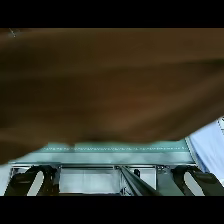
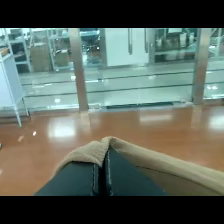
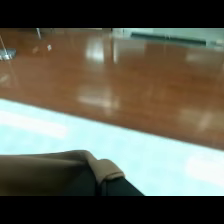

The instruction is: Fold the shirts.

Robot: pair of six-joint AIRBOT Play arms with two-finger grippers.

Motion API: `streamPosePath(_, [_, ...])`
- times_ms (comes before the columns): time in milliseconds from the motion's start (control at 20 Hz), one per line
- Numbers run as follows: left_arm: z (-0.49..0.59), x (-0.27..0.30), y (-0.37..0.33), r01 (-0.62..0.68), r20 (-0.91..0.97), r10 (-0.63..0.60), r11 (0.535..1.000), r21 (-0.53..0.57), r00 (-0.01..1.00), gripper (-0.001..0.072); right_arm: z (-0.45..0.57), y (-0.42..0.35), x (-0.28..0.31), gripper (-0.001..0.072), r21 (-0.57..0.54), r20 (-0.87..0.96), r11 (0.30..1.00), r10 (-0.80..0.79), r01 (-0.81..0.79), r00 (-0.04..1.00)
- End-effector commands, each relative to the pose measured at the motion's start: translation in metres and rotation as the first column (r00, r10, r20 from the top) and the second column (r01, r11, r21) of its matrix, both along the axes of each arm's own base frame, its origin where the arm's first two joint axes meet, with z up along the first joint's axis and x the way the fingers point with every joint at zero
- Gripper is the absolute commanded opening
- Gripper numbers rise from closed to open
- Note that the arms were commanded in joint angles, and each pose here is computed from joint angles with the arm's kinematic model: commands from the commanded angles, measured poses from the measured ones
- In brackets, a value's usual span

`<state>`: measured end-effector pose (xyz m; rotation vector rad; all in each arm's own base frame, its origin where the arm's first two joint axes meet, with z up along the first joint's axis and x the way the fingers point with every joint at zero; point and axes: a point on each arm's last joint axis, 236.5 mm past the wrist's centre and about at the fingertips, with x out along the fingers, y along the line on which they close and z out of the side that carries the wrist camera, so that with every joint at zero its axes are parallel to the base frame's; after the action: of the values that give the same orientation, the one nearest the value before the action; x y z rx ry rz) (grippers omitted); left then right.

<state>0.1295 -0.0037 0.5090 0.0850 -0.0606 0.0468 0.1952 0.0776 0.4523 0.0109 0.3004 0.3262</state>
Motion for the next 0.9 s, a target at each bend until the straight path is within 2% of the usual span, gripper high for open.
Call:
streamPosePath(0, [-0.045,0.016,0.026,-0.059,-0.148,0.058,0.998,0.000,0.987,0.0023,-0.030,-0.002,-0.012,0.0031,-0.013,-0.112,1.000,-0.009,0.008,0.994])
streamPosePath(150, [-0.122,0.083,0.027,-0.069,-0.355,0.053,0.997,-0.032,0.933,0.0023,-0.084,-0.006,0.022,0.0031,0.022,-0.273,1.000,-0.007,0.013,0.962])
streamPosePath(350, [-0.229,0.179,0.014,-0.060,-0.516,-0.014,0.990,-0.127,0.856,0.0023,-0.181,-0.007,0.092,0.0031,0.115,-0.432,0.993,0.027,0.025,0.901])
streamPosePath(550, [-0.311,0.265,0.014,-0.105,-0.611,-0.028,0.978,-0.181,0.791,0.0024,-0.279,-0.022,0.176,0.0030,0.143,-0.564,0.986,0.009,0.086,0.826])
streamPosePath(850, [-0.403,0.376,0.010,-0.226,-0.680,-0.064,0.917,-0.330,0.731,0.0024,-0.389,-0.027,0.314,0.0031,0.297,-0.648,0.933,0.039,0.205,0.760])
